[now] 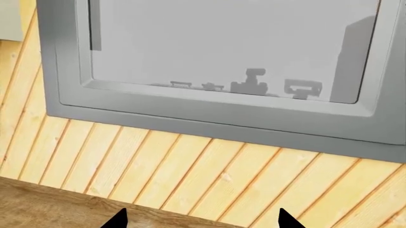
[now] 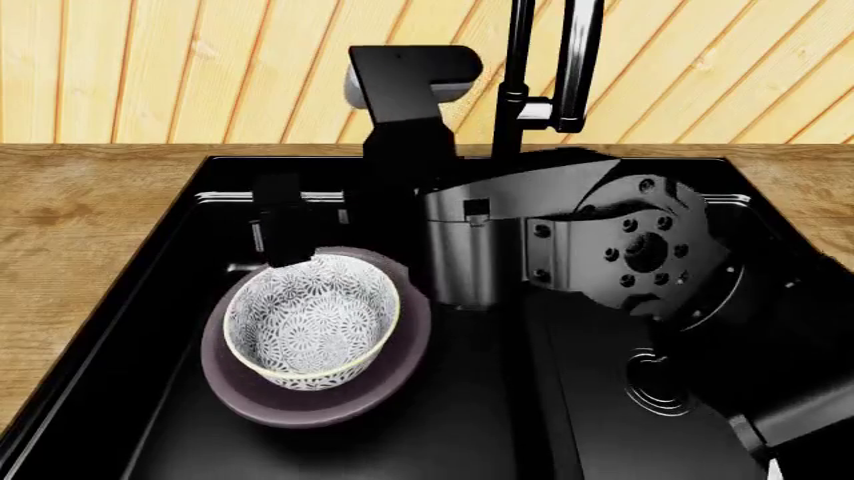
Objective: Stack the bowls in the sink.
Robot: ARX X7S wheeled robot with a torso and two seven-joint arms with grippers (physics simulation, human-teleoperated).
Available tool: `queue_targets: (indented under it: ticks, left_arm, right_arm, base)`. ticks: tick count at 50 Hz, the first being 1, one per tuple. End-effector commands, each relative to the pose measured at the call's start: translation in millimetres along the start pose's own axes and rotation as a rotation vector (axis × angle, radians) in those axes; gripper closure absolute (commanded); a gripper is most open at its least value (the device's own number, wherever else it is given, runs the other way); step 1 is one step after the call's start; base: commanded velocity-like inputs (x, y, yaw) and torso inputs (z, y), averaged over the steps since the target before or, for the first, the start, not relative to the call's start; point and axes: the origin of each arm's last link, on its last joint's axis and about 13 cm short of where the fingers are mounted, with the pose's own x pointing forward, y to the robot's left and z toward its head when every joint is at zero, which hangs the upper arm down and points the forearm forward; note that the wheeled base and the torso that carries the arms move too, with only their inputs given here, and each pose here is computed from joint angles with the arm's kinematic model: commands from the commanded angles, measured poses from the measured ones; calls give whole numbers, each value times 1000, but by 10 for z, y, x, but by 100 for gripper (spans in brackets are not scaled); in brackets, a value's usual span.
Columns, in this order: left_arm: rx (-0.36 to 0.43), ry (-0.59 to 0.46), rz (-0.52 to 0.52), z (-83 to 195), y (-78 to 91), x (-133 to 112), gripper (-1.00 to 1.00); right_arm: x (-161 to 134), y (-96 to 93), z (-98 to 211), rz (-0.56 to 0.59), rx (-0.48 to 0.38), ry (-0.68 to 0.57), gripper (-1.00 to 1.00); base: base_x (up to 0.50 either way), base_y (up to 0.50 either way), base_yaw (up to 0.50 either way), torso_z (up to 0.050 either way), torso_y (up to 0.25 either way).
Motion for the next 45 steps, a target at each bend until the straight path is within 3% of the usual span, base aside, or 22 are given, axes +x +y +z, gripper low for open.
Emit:
queue_targets:
  ticks: [1, 15, 45]
  left_arm:
    - [1, -6, 1, 23, 8, -24, -100]
    - [15, -9, -2, 40, -31, -41, -100]
    - [17, -8, -8, 48, -48, -24, -100]
  right_arm:
    - [-256, 107, 112, 2, -81, -49, -100]
    - [-562, 187, 220, -11, -156, -108, -100]
    - [-922, 266, 265, -1, -225, -216, -100]
  base:
    - [0, 0, 0, 0, 0]
    - [0, 0, 0, 0, 0]
    - [0, 0, 0, 0, 0]
